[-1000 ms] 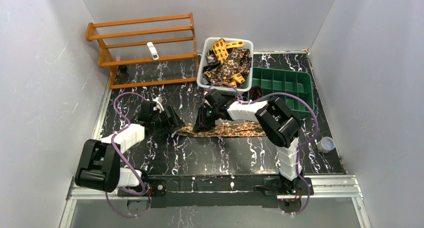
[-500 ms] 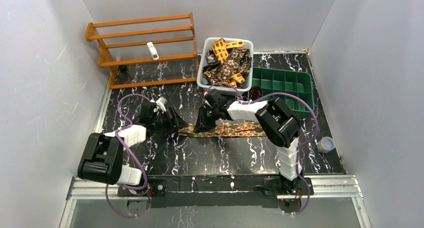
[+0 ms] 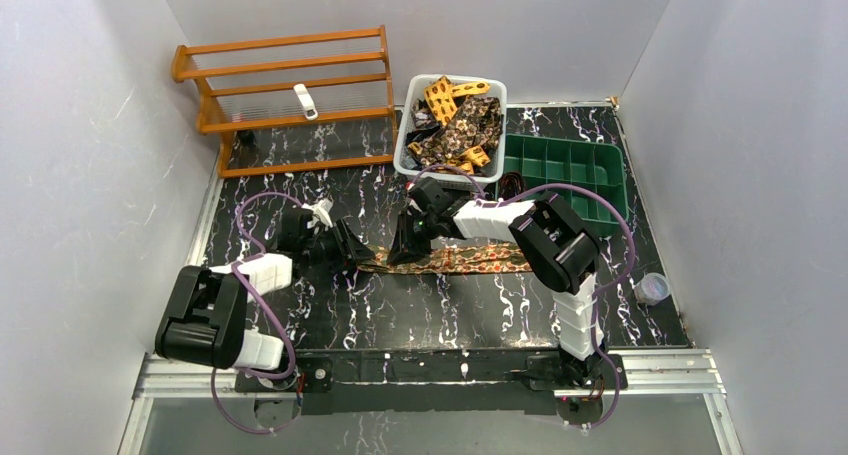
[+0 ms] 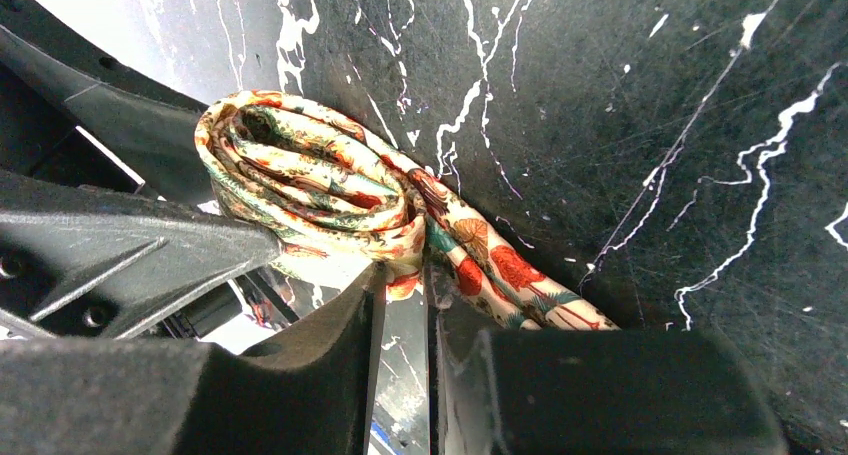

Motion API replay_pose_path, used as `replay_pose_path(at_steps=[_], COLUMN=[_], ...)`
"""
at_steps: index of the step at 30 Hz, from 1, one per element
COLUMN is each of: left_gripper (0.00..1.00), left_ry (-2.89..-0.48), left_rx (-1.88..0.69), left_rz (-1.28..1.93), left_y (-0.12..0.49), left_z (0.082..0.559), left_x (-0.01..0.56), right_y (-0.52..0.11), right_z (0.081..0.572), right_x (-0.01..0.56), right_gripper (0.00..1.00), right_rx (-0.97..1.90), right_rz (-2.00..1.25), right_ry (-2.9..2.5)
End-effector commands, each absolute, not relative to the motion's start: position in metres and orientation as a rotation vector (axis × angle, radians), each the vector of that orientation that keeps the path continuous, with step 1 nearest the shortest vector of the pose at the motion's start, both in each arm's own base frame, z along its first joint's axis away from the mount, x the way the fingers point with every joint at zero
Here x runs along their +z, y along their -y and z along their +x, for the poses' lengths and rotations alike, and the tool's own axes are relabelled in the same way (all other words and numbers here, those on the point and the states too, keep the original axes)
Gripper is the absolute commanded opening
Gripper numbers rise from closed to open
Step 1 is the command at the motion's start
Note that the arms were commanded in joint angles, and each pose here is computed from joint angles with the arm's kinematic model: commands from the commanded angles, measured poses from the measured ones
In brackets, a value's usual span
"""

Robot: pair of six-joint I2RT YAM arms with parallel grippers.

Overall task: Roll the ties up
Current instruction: Roll the tie at the center of the board.

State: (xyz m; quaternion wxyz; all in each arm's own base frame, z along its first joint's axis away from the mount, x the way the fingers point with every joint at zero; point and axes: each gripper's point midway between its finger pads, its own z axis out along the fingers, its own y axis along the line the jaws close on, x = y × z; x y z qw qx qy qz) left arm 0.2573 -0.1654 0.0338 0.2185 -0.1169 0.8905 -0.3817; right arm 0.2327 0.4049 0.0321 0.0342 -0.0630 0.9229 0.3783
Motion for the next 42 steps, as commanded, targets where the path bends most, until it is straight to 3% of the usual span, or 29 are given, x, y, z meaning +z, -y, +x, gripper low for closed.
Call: replay_pose_path(at_steps=[1, 6, 9, 13, 27, 42], left_gripper=[0.42, 0.30, 0.28, 0.27, 0.25, 0.24], left_ry=[-2.484, -2.479, -2.454, -2.480, -2.529, -2.453], left_rx=[-1.037, -0.985, -0.969, -0.849, -0.264, 0.257], left_rz=[-0.300, -0.266, -0.255, -0.223, -0.187, 0.132], left_y=[0.164, 0.161, 0.160, 0.151, 0.137, 0.151], left_z=[0.258, 0.269, 0.274, 0.273, 0.279, 0.283], left_x=[0.033, 0.037, 0.046, 0.051, 0.064, 0.089], right_y=[-0.406, -0.410, -0.416, -0.403, -0.372, -0.390], right_z=[0.236, 0.237, 0.241, 0.256, 0.270, 0.247], right_x=[0.029, 0.046, 0.074, 0.083, 0.036, 0.059], right_gripper=[0.28, 0.30, 0.35, 0.40, 0.32, 0.34], right_rx=[1.157, 1.205, 1.263, 1.116, 0.778, 1.084], right_rz=[-0.196, -0.213, -0.249, -0.238, -0.256, -0.222], right_ry=[-2.857, -2.829, -2.763, -2.707, -2.774, -2.743])
